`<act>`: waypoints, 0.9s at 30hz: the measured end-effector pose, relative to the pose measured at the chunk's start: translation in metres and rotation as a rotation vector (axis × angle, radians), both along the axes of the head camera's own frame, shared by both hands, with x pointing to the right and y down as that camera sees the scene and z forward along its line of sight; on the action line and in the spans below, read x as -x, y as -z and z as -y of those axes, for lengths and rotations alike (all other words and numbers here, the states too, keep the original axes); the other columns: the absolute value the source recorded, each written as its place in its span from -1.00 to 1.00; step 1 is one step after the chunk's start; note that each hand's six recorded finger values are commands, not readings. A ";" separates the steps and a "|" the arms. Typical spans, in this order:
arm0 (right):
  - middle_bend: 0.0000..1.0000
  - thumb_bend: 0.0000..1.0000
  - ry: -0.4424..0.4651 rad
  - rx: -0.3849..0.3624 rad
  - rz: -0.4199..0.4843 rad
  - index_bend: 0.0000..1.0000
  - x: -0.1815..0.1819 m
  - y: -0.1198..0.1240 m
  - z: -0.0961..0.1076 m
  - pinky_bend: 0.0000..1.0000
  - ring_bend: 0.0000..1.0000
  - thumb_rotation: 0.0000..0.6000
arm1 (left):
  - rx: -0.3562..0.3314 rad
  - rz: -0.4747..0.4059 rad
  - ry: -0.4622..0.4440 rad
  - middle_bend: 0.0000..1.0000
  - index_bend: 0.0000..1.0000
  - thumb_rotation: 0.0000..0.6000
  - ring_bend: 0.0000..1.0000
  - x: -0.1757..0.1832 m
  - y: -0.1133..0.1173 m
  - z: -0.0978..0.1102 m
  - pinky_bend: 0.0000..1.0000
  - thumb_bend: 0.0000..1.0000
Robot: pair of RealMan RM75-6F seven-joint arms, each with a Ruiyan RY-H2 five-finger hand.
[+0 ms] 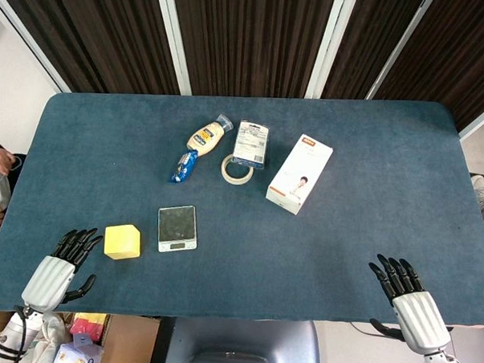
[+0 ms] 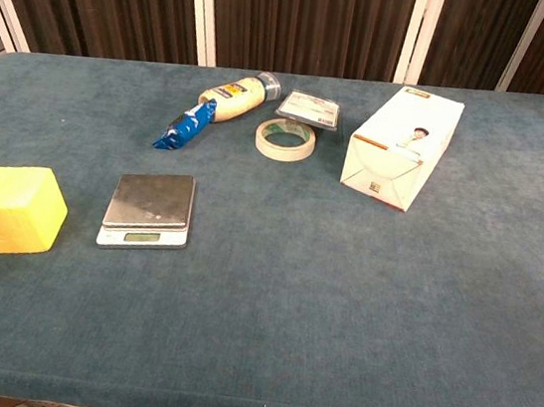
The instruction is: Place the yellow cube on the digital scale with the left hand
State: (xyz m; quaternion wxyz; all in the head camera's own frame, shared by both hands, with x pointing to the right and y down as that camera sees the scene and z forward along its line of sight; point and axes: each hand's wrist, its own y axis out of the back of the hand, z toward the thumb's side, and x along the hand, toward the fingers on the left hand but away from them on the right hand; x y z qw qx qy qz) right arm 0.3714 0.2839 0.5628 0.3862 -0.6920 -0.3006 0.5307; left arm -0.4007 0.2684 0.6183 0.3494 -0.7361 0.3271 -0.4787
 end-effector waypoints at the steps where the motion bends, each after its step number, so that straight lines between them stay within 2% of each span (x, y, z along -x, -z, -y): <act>1: -1.00 -0.79 0.003 0.002 -0.002 -1.00 0.000 -0.001 0.000 -1.00 -1.00 1.00 | 0.002 -0.002 -0.005 -1.00 -1.00 1.00 -1.00 -0.001 0.000 -0.001 -0.84 -0.17; 4: -1.00 -0.79 0.008 0.006 0.000 -1.00 0.002 -0.001 -0.001 -1.00 -1.00 1.00 | 0.007 -0.007 -0.021 -1.00 -1.00 1.00 -1.00 -0.005 0.000 -0.004 -0.79 -0.18; 6: -1.00 -0.79 0.008 0.006 0.001 -1.00 0.002 -0.001 -0.001 -1.00 -1.00 1.00 | 0.007 -0.007 -0.023 -0.98 -1.00 1.00 -0.93 -0.005 0.000 -0.005 -0.61 -0.18; 7: -1.00 -0.79 0.009 0.006 0.002 -1.00 0.002 -0.001 -0.001 -1.00 -1.00 1.00 | 0.007 -0.008 -0.025 -0.87 -1.00 1.00 -0.73 -0.006 0.000 -0.005 -0.33 -0.18; 8: -1.00 -0.79 0.009 0.006 0.003 -1.00 0.002 -0.001 -0.001 -1.00 -1.00 1.00 | 0.005 -0.010 -0.030 -0.59 -1.00 1.00 -0.33 -0.007 0.000 -0.006 0.10 -0.17; 9: -1.00 -0.79 0.007 0.006 0.005 -1.00 0.002 -0.001 -0.001 -1.00 -1.00 1.00 | 0.001 -0.016 -0.034 -0.36 -1.00 1.00 -0.05 -0.010 0.000 -0.007 0.36 -0.16; 10: -1.00 -0.79 0.003 0.004 0.010 -1.00 0.001 0.000 0.000 -1.00 -1.00 1.00 | -0.008 -0.028 -0.037 0.01 -0.99 1.00 0.33 -0.014 0.000 -0.008 0.66 -0.15; 12: -1.00 -0.79 -0.001 0.002 0.013 -1.00 0.001 0.000 0.001 -1.00 -1.00 1.00 | -0.019 -0.062 -0.037 0.52 -0.91 1.00 0.83 -0.024 -0.001 -0.011 0.97 -0.08; 13: -1.00 -0.79 -0.005 0.003 0.014 -1.00 0.000 0.000 0.001 -1.00 -1.00 1.00 | -0.019 -0.091 -0.033 0.70 -0.82 1.00 0.96 -0.033 -0.004 -0.014 1.00 -0.02; 17: -1.00 -0.79 -0.012 -0.002 0.019 -1.00 -0.001 0.000 0.004 -1.00 -1.00 1.00 | 0.041 -0.174 0.005 0.97 -0.60 1.00 1.00 -0.063 -0.025 -0.024 1.00 0.24; 19: -1.00 -0.79 -0.017 -0.009 0.024 -1.00 -0.002 0.001 0.004 -1.00 -1.00 1.00 | 0.097 -0.185 0.029 1.00 -0.57 1.00 1.00 -0.070 -0.037 -0.026 1.00 0.35; 23: -1.00 -0.79 -0.027 -0.021 0.039 -1.00 -0.002 0.003 0.005 -1.00 -1.00 1.00 | 0.205 -0.166 0.060 1.00 -0.60 1.00 1.00 -0.078 -0.060 -0.027 1.00 0.41; 27: -1.00 -0.79 -0.025 -0.019 0.040 -1.00 -0.002 0.002 0.005 -1.00 -1.00 1.00 | 0.243 -0.123 0.059 1.00 -0.65 1.00 1.00 -0.089 -0.074 -0.026 1.00 0.44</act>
